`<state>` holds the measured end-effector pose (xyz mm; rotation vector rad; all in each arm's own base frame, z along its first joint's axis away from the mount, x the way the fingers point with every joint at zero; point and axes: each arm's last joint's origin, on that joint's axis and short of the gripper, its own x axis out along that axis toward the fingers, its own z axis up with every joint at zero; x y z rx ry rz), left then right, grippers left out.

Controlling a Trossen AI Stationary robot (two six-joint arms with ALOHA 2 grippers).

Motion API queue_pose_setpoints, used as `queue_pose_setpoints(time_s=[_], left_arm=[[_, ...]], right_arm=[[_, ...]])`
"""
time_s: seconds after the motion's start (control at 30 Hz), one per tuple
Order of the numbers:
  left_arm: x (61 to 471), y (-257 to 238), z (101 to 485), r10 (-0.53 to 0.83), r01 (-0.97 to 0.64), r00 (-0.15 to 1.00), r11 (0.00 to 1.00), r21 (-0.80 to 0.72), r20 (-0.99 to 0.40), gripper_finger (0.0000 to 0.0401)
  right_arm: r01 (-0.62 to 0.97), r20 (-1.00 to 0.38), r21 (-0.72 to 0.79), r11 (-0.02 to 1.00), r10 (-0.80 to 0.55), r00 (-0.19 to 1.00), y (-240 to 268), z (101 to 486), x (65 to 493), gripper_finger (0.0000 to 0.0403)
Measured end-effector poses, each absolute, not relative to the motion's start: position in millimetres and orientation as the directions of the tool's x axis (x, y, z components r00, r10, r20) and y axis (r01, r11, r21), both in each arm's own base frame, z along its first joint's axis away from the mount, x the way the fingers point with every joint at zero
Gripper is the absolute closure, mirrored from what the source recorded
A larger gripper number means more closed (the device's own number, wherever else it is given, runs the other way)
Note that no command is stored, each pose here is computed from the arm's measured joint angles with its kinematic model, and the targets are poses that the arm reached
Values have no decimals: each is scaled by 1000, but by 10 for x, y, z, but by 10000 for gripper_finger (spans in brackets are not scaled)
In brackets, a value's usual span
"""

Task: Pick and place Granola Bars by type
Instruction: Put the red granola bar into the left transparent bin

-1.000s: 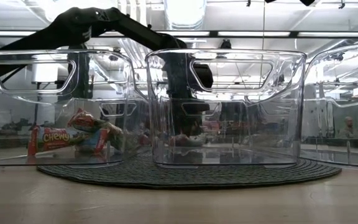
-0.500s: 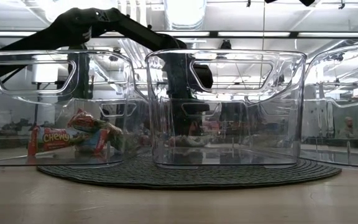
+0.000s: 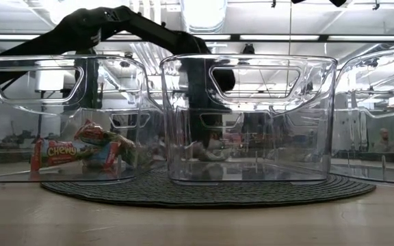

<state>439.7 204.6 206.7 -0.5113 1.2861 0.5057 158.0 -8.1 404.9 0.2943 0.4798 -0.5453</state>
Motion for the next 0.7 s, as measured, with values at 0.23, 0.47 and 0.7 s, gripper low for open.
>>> queue_pose_setpoints(time_s=[0.23,0.47,0.7], left_arm=[[4423,2058,2458,105,-589,285,804,-88,-953,352],[4216,1968,2851,111,-554,321,828,-91,-941,353],[4017,1730,3286,82,-458,370,883,-105,-925,353]], right_arm=[[558,-508,140,818,-424,749,-81,4049,1579,394],[558,-510,136,818,-425,748,-82,4046,1580,394],[559,-511,135,818,-426,747,-82,4045,1580,394]])
